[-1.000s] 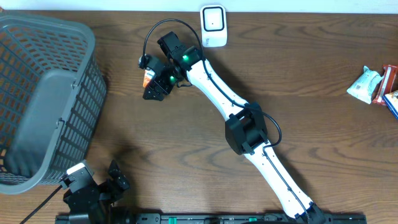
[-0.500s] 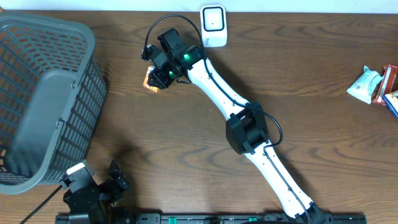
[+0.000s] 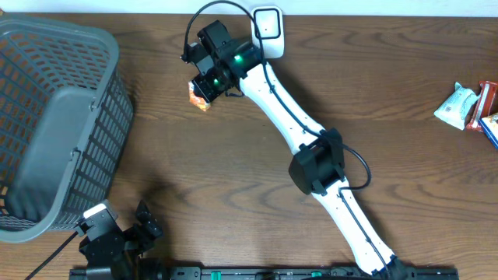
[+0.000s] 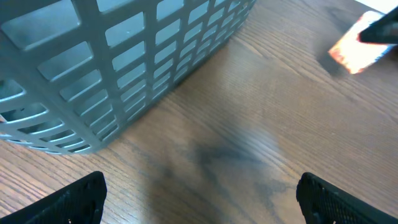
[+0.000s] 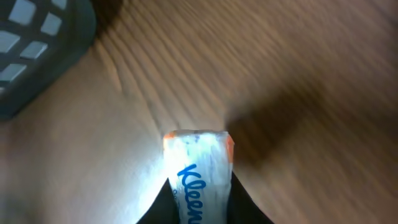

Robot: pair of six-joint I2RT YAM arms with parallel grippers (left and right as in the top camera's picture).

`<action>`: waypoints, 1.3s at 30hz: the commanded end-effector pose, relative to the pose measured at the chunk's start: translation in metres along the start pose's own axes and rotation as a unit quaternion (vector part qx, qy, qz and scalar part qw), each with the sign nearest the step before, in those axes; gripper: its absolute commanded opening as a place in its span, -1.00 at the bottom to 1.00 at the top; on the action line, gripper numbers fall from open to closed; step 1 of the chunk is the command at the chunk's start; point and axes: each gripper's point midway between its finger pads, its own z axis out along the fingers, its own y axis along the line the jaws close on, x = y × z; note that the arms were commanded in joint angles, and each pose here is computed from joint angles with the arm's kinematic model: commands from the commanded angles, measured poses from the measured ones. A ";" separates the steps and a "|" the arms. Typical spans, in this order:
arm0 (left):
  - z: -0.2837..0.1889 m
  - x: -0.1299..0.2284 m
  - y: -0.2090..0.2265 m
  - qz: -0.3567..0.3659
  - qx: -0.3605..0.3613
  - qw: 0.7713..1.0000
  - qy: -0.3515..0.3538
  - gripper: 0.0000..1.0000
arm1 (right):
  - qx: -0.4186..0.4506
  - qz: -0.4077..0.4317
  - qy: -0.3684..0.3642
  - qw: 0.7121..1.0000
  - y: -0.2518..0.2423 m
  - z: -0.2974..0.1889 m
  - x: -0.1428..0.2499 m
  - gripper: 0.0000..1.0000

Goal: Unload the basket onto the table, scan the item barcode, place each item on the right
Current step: 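Lift the Kleenex box up toward the white scanner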

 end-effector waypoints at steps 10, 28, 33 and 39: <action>0.000 -0.001 0.001 -0.002 -0.003 1.000 -0.002 0.96 | 0.113 0.137 0.111 0.978 -0.009 -0.034 0.057 -0.98; 0.000 -0.001 0.001 -0.002 -0.003 1.000 -0.002 0.96 | 0.010 0.149 0.207 0.967 0.069 -0.082 0.095 -0.97; 0.000 -0.001 0.001 -0.002 -0.003 1.000 -0.002 0.96 | 0.016 0.080 0.107 0.991 0.078 -0.171 0.059 -0.97; 0.000 -0.001 0.001 -0.002 -0.003 1.000 -0.002 0.96 | 0.137 0.072 0.017 0.988 0.072 -0.274 0.060 -0.97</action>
